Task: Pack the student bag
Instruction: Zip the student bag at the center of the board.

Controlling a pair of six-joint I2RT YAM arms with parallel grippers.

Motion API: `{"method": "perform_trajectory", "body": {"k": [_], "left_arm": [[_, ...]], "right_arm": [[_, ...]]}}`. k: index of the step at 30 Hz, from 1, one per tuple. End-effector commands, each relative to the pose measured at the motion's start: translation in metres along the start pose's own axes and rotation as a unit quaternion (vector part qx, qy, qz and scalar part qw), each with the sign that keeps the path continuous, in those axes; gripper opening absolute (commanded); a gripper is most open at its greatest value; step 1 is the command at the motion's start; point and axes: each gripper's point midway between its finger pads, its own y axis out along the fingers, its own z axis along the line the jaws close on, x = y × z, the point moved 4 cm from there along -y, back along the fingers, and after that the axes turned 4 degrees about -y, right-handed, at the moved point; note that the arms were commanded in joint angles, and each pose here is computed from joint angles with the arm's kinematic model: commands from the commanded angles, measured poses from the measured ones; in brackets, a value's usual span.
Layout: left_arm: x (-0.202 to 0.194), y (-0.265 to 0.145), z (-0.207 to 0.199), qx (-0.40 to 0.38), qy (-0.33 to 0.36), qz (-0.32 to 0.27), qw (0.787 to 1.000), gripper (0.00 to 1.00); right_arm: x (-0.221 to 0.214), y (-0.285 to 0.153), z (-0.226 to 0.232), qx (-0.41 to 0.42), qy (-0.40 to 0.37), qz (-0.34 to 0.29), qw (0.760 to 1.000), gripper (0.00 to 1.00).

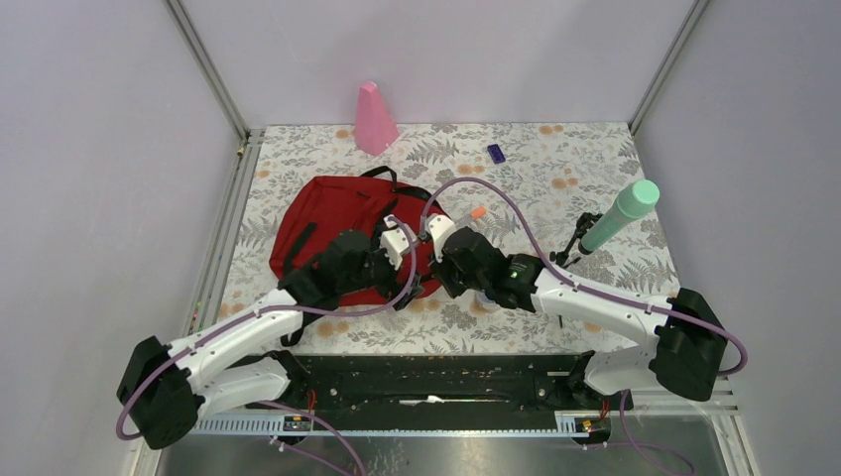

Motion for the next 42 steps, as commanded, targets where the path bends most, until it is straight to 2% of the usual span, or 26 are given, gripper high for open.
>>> {"method": "perform_trajectory", "body": {"k": [1,9,15,24,26,28,31,38,40,42], "left_arm": [[0.021,0.013,0.004,0.009,0.036,-0.031,0.999,0.93],[0.010,0.032,0.006,0.021,0.002,-0.021,1.000,0.92],[0.015,0.024,0.001,0.035,-0.050,-0.122,0.991,0.94],[0.000,0.034,0.004,0.062,-0.039,-0.101,0.992,0.93],[0.001,0.040,0.007,0.083,-0.038,-0.095,0.991,0.85],[0.001,0.045,0.005,0.086,-0.036,-0.087,0.992,0.73],[-0.006,0.048,-0.002,0.091,-0.028,-0.081,0.992,0.62],[-0.025,0.039,-0.001,0.139,-0.024,-0.070,0.988,0.12],[-0.031,0.035,0.000,0.149,-0.025,-0.065,0.986,0.03],[-0.037,0.030,0.003,0.160,-0.030,-0.058,0.985,0.00]], "right_arm": [[0.015,-0.011,-0.007,-0.009,0.013,-0.038,0.999,0.00],[0.013,-0.007,-0.009,-0.011,0.037,-0.045,0.998,0.00],[0.010,-0.006,-0.015,-0.017,0.063,-0.042,0.997,0.00],[0.012,-0.007,-0.014,-0.003,0.060,-0.044,0.997,0.00],[0.013,-0.007,-0.015,-0.005,0.060,-0.043,0.997,0.00],[0.013,-0.008,-0.017,-0.011,0.060,-0.042,0.997,0.00],[0.013,-0.009,-0.021,-0.028,0.059,-0.040,0.997,0.00],[0.008,-0.003,-0.041,-0.104,0.056,-0.014,0.993,0.00],[0.006,-0.001,-0.049,-0.135,0.052,-0.002,0.990,0.00],[0.006,0.001,-0.055,-0.154,0.051,0.009,0.987,0.00]]}}
